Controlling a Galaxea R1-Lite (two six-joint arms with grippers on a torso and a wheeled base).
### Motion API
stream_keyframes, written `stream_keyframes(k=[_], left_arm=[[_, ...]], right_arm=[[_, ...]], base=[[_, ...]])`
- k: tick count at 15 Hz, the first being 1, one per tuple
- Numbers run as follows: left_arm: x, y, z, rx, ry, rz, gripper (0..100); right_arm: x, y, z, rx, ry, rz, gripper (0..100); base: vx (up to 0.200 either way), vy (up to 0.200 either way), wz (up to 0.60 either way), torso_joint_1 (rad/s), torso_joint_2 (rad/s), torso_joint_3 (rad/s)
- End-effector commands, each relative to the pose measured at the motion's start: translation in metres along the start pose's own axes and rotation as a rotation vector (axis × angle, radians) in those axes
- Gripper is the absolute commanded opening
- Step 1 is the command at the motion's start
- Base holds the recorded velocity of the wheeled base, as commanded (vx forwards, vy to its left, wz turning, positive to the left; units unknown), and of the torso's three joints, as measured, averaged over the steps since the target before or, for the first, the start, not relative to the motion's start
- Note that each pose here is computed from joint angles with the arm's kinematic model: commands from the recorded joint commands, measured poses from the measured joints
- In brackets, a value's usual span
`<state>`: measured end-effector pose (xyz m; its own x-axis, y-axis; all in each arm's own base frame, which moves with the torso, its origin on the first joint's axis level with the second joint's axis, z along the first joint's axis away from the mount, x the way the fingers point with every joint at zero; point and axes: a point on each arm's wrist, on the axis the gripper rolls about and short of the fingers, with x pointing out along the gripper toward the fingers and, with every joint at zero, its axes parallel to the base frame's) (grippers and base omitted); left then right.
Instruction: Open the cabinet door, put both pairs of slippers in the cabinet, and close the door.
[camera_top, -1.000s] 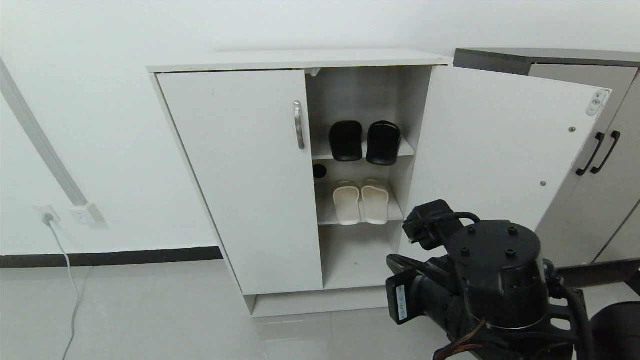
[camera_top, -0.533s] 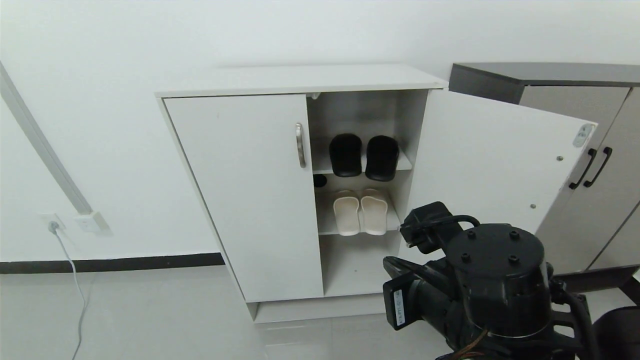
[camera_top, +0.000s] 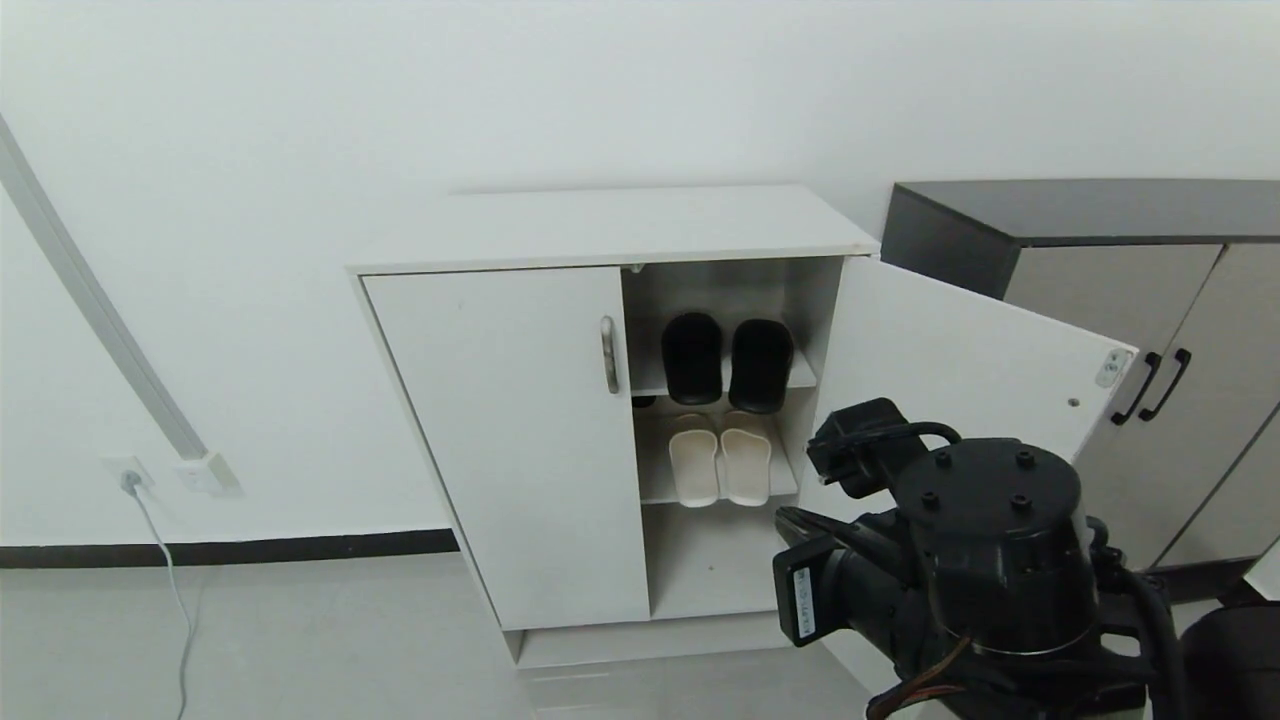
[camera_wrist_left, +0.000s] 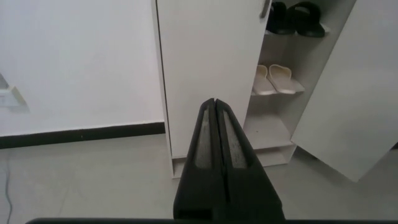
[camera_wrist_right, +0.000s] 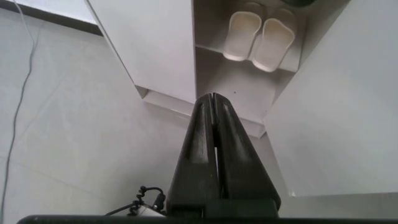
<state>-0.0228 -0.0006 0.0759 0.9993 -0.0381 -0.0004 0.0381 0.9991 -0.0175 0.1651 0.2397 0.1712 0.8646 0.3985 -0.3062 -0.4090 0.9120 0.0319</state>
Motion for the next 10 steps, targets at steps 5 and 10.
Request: stream_keyframes(k=[5, 10], left_arm=[[0.0000, 0.0000, 0.0001, -0.001, 0.000, 0.001, 0], [0.0000, 0.0000, 0.0001, -0.001, 0.000, 0.001, 0]], right_arm=[[0.0010, 0.0008, -0.0018, -0.004, 0.006, 0.001, 0], [0.0021, 0.0012, -0.0029, -0.006, 0.009, 0.000, 0]], base=[[0.000, 0.000, 0.00, 0.166, -0.48, -0.318], [0.000, 0.000, 0.00, 0.205, -0.51, -0.313]])
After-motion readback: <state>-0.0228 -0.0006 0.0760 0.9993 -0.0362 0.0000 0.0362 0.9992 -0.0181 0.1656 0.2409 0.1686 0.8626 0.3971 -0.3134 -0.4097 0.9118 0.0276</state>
